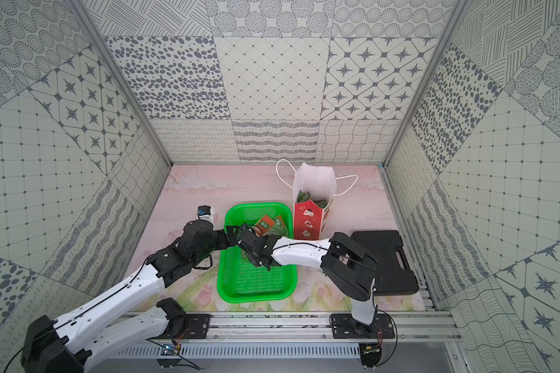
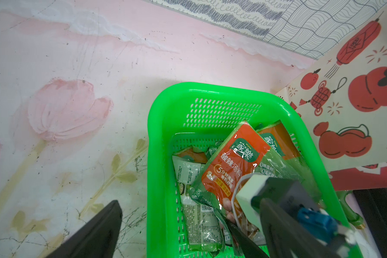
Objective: Place the condiment packets inside the bag
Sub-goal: Pick up the condiment packet from the storage box.
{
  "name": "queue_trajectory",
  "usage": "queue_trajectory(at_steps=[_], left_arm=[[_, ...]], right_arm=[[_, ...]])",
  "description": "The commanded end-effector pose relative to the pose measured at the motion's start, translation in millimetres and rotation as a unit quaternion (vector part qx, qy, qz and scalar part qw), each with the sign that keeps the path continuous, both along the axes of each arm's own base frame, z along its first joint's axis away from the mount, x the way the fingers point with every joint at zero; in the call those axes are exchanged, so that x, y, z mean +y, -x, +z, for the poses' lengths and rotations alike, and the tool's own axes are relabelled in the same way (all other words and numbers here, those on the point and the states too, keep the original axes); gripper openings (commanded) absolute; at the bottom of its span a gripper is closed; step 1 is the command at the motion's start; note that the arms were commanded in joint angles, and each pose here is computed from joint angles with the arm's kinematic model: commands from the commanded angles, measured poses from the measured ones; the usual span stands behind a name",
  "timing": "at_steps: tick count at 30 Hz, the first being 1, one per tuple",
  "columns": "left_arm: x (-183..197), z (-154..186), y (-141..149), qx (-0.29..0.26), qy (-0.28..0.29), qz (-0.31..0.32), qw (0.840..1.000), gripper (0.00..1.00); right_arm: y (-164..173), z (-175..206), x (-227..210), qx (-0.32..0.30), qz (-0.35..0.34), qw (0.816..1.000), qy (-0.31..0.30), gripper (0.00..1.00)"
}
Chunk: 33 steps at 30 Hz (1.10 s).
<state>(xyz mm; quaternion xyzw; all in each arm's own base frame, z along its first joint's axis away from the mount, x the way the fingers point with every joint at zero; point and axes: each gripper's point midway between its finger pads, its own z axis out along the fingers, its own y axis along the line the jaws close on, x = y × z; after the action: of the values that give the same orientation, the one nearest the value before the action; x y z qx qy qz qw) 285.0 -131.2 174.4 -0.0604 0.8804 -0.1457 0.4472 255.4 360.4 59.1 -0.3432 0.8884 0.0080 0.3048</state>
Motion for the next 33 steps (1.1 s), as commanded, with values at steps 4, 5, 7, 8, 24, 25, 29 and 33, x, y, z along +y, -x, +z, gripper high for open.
queue_trajectory(at_steps=[4, 5, 7, 8, 24, 25, 29, 33], left_arm=[[1, 8, -5, -0.018, 0.013, 0.009, 1.000, 0.99], [1, 9, -5, -0.019, 0.013, 0.010, 1.000, 0.99], [3, 10, -4, -0.021, 0.013, 0.012, 1.000, 0.99], [4, 10, -4, -0.023, 0.014, 0.013, 1.000, 0.99], [16, 18, 4, -0.050, 0.023, 0.033, 0.998, 0.99], [16, 18, 4, -0.051, 0.023, 0.033, 0.998, 1.00], [17, 18, 4, -0.051, 0.023, 0.034, 0.998, 0.99], [16, 17, 3, -0.050, 0.022, 0.032, 0.998, 0.99]], right_arm=[[4, 8, 5, -0.008, 0.007, 1.000, 0.007, 0.09], [4, 12, 6, -0.010, 0.008, 1.000, 0.004, 0.03], [4, 19, 6, -0.015, 0.009, 1.000, -0.003, 0.00], [4, 26, 6, -0.020, 0.008, 1.000, -0.010, 0.00], [21, 187, -23, -0.104, 0.022, 0.972, -0.211, 0.00], [23, 200, -26, -0.110, 0.025, 0.967, -0.227, 0.00], [30, 249, -40, -0.132, 0.031, 0.947, -0.292, 0.00], [36, 291, -57, -0.154, 0.030, 0.926, -0.343, 0.00]])
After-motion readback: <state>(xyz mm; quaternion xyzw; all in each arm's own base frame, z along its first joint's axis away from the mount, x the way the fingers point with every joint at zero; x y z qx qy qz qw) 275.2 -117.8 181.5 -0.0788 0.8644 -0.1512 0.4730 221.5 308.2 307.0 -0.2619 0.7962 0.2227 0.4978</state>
